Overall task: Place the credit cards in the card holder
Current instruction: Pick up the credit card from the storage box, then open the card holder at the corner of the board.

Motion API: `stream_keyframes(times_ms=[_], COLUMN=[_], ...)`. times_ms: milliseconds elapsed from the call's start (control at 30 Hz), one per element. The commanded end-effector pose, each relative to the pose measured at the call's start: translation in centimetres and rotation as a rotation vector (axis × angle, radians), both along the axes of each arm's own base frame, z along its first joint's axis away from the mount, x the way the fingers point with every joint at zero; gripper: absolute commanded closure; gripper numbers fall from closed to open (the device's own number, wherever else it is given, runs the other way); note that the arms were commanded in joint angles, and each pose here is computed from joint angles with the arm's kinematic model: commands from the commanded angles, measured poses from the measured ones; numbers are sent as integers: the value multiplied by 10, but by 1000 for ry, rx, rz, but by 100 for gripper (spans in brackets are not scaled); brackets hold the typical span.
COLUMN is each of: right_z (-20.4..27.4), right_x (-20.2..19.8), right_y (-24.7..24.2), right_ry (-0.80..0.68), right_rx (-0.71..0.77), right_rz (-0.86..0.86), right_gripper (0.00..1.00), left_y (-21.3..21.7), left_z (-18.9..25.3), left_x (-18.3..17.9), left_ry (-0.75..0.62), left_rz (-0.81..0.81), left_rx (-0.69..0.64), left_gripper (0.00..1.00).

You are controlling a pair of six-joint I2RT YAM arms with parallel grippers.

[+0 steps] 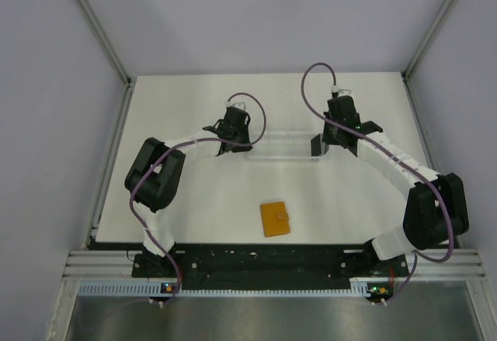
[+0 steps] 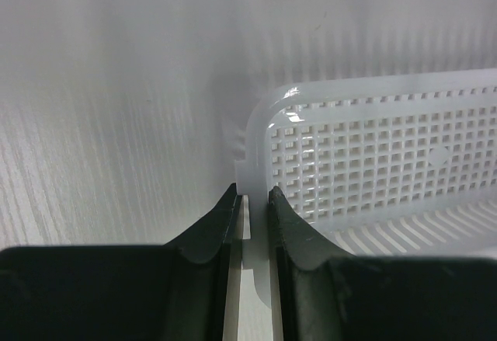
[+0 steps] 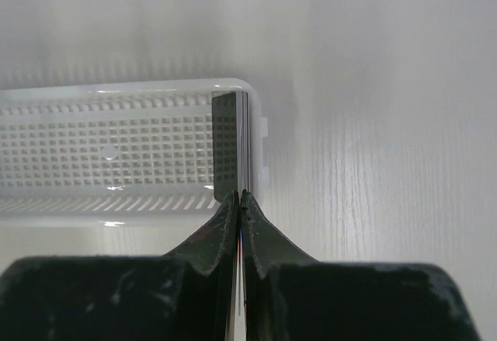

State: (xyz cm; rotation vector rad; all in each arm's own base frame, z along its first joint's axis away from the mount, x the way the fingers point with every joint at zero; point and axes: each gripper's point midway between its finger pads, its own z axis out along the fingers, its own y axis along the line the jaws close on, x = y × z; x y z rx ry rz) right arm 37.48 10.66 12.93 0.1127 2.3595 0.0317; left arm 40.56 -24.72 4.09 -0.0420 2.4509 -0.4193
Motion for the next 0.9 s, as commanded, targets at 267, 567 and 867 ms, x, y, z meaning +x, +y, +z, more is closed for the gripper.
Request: stream_keyframes(times_ms=[267, 567, 867], right_z=[52, 46, 8], right_x=[-18, -65, -136], right_y=[59, 92, 120], right_ry=[-157, -149, -39], right_rx=[355, 497, 568], right_rz=[229, 327, 395], right_gripper=[100, 100, 100], left_y=[3, 0, 1], left_z=[20, 78, 67], left_x=[-4, -22, -122], left_ry=[-20, -83, -58], left_rz=[-16, -52, -107], left_rx=[-37, -125, -219], left_gripper=[34, 14, 58])
